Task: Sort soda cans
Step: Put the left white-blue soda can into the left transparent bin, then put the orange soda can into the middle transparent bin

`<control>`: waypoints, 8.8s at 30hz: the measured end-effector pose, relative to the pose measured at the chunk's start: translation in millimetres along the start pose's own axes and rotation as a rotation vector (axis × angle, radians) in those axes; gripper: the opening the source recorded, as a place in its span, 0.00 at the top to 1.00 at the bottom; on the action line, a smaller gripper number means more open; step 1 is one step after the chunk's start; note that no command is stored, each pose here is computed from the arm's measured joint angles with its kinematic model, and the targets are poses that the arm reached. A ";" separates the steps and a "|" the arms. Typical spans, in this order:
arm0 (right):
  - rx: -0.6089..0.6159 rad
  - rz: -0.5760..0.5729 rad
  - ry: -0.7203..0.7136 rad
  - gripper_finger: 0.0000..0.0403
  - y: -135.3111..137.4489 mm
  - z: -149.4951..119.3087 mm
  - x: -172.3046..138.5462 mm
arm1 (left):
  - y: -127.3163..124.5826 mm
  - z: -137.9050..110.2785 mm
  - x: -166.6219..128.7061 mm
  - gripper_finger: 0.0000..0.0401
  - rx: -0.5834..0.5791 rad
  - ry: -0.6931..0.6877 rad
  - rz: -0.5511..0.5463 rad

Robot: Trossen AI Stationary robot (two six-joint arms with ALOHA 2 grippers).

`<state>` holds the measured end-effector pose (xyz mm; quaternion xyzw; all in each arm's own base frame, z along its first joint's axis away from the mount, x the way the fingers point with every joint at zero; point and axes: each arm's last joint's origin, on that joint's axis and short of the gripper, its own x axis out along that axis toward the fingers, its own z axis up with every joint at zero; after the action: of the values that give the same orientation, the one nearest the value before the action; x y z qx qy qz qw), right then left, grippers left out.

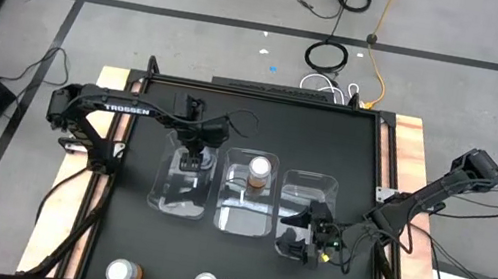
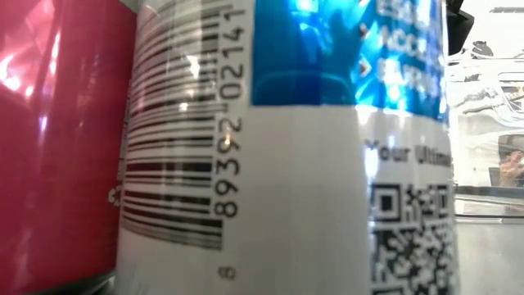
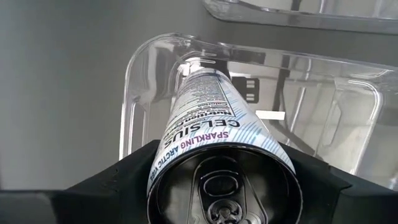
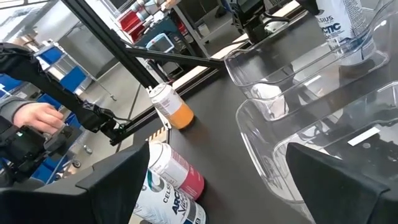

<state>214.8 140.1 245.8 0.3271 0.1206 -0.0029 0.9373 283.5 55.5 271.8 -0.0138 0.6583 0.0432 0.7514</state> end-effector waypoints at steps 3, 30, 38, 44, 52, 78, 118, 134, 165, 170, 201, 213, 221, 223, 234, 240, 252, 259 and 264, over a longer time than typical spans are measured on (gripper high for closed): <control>0.000 0.000 0.000 0.08 0.0 0.0 0.0 | 0.0 0.0 0.0 0.27 0.000 0.000 -0.001; 0.009 0.012 -0.007 0.08 1.1 0.9 0.0 | -0.6 -15.8 -8.7 0.17 -0.019 0.096 0.014; -0.003 0.029 0.010 0.08 1.7 0.4 -0.1 | 5.4 -33.2 -35.2 0.17 -0.130 0.013 0.069; -0.023 0.057 0.038 0.08 2.6 -0.4 -0.1 | 2.5 -61.0 -69.8 0.17 -0.271 -0.114 0.071; -0.050 0.108 0.090 0.08 3.9 -2.0 -0.3 | -12.1 -102.2 -107.4 0.17 -0.604 -0.256 -0.102; -0.138 0.318 0.280 0.08 9.0 -7.9 -2.6 | -188.4 -117.6 -78.5 0.17 -0.945 -0.092 -0.127; -0.223 0.374 0.332 0.08 8.9 -10.8 -3.6 | -234.0 -79.4 -36.1 0.03 -0.866 -0.140 -0.176; -0.241 0.369 0.338 0.08 8.0 -11.5 -3.6 | -244.1 -84.6 -39.8 0.05 -1.038 -0.067 -0.269; -0.234 0.384 0.358 0.08 8.2 -12.2 -3.9 | -301.3 -151.4 -33.5 0.05 -1.250 0.117 -0.231; -0.234 0.384 0.357 0.08 8.2 -12.1 -3.9 | -309.8 -150.0 -26.3 0.05 -1.241 0.126 -0.241; -0.234 0.382 0.356 0.08 8.1 -12.1 -3.9 | -342.6 -162.2 23.0 0.05 -1.070 0.177 -0.084; -0.234 0.382 0.356 0.08 8.1 -12.1 -3.8 | -343.9 -162.1 27.1 0.18 -1.036 0.171 -0.072; -0.237 0.382 0.355 0.08 8.1 -12.0 -3.8 | -343.3 -161.6 26.3 0.24 -1.021 0.172 -0.076; -0.238 0.382 0.355 0.08 8.1 -12.0 -3.8 | -341.8 -160.9 23.4 0.23 -1.027 0.173 -0.084; -0.238 0.379 0.352 0.08 8.0 -12.0 -3.7 | -302.5 -146.8 -24.5 0.20 -0.994 0.110 -0.196; -0.238 0.337 0.316 0.08 7.0 -10.9 -3.0 | -259.6 -128.7 -59.7 0.20 -0.891 -0.039 -0.299; -0.207 0.227 0.223 0.08 4.7 -7.8 -1.4 | -160.1 -73.3 -95.5 0.22 -0.649 -0.273 -0.343; -0.153 0.167 0.172 0.08 3.4 -5.6 -0.7 | -108.9 -30.5 -117.2 0.23 -0.457 -0.423 -0.279; -0.129 0.133 0.142 0.08 2.6 -4.6 -0.4 | -78.3 2.7 -117.6 0.22 -0.342 -0.469 -0.179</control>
<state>213.6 145.0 244.0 0.2727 0.1645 0.0904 0.9436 277.4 -27.7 385.8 -0.1878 0.4461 0.0889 0.8705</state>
